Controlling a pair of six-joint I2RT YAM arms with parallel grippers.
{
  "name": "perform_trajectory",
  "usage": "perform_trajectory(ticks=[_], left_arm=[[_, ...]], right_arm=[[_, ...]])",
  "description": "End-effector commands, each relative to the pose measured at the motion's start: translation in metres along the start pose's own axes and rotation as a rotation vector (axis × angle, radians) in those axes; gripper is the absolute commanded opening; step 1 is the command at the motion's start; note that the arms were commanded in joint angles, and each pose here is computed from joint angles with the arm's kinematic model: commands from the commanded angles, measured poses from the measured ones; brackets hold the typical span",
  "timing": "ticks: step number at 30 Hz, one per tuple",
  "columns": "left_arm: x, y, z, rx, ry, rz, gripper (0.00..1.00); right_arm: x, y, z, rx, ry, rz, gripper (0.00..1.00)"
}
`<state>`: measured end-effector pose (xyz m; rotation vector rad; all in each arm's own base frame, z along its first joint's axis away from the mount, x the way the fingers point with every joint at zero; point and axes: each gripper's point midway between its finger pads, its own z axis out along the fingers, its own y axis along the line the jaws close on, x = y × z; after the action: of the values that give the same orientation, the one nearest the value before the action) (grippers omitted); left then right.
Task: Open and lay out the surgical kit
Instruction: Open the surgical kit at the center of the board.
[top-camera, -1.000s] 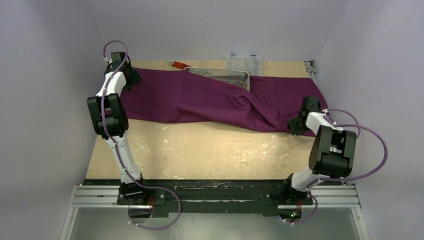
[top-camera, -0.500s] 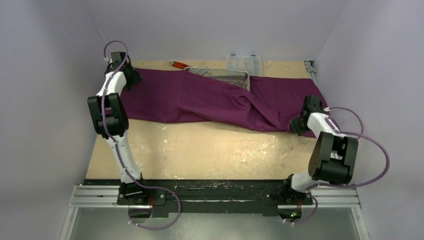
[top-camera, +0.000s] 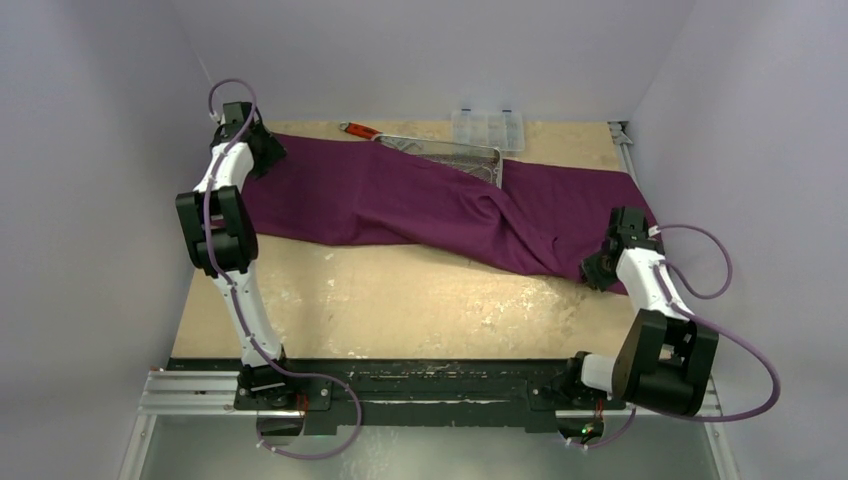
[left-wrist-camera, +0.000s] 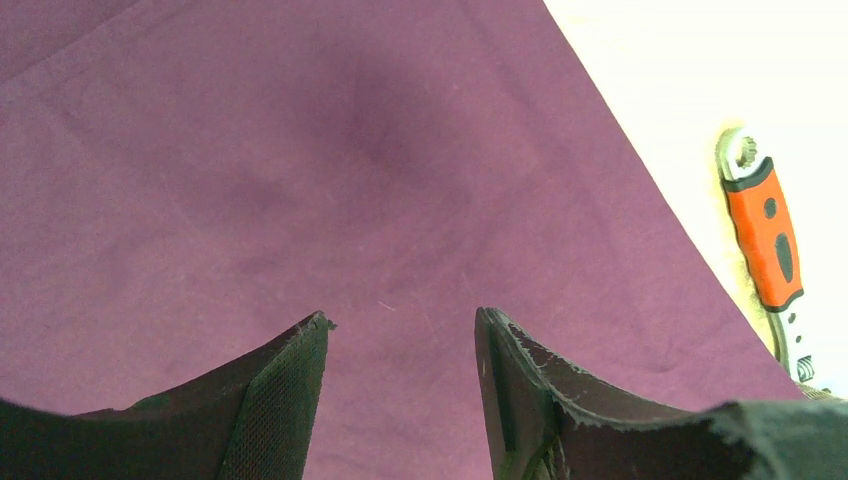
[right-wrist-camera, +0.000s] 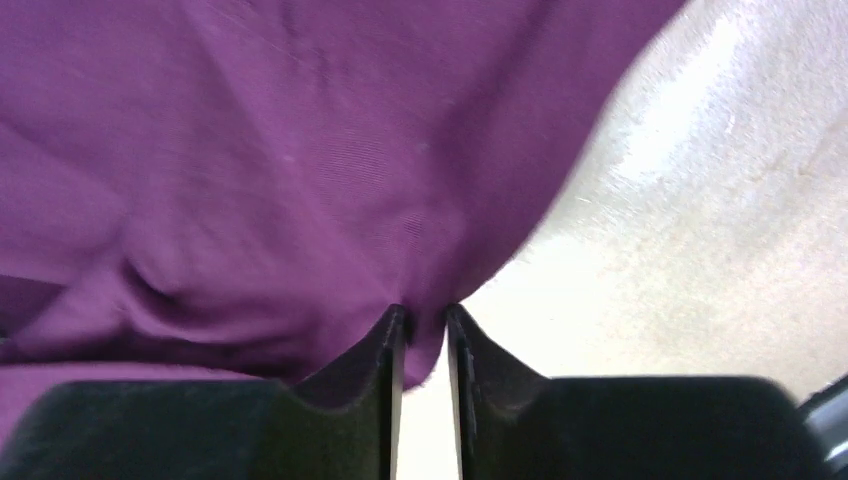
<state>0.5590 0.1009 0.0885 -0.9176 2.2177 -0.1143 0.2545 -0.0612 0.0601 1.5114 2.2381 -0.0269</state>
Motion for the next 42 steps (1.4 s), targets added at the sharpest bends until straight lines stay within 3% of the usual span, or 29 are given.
perform_trajectory(ticks=[1, 8, 12, 17, 24, 26, 30, 31, 33, 36, 42], left_arm=[[-0.013, -0.024, -0.005, 0.064, -0.046, -0.008, 0.55], [-0.009, -0.02, -0.011, 0.05, -0.049, -0.006, 0.55], [-0.009, -0.019, -0.013, 0.048, -0.049, -0.005, 0.55], [-0.012, -0.021, -0.016, 0.055, -0.053, -0.003, 0.55], [-0.017, -0.028, -0.02, 0.075, -0.065, -0.006, 0.55], [-0.017, -0.029, -0.02, 0.078, -0.066, -0.008, 0.55], [-0.015, -0.031, -0.019, 0.082, -0.066, -0.011, 0.55], [-0.014, -0.031, -0.018, 0.084, -0.066, -0.012, 0.55], [-0.012, -0.033, -0.018, 0.091, -0.062, -0.016, 0.55], [-0.011, -0.041, -0.02, 0.113, -0.066, -0.013, 0.55], [0.002, -0.073, -0.024, 0.178, -0.069, -0.007, 0.58]], right_arm=[[0.017, -0.011, 0.005, 0.033, 0.074, -0.028, 0.31], [0.025, 0.001, 0.008, -0.029, 0.119, -0.007, 0.44], [0.027, 0.002, 0.018, -0.023, 0.123, 0.02, 0.43], [0.019, 0.005, 0.021, -0.017, 0.086, 0.036, 0.2], [0.024, -0.014, 0.006, 0.05, 0.121, -0.045, 0.07], [0.026, -0.017, 0.002, 0.053, 0.126, -0.056, 0.06], [0.023, -0.02, -0.004, 0.063, 0.114, -0.073, 0.12], [0.022, -0.021, -0.004, 0.068, 0.111, -0.079, 0.11], [0.022, -0.025, -0.005, 0.082, 0.11, -0.091, 0.0], [0.023, -0.036, -0.007, 0.116, 0.097, -0.092, 0.0], [0.024, -0.07, 0.01, 0.197, 0.088, 0.077, 0.0]])
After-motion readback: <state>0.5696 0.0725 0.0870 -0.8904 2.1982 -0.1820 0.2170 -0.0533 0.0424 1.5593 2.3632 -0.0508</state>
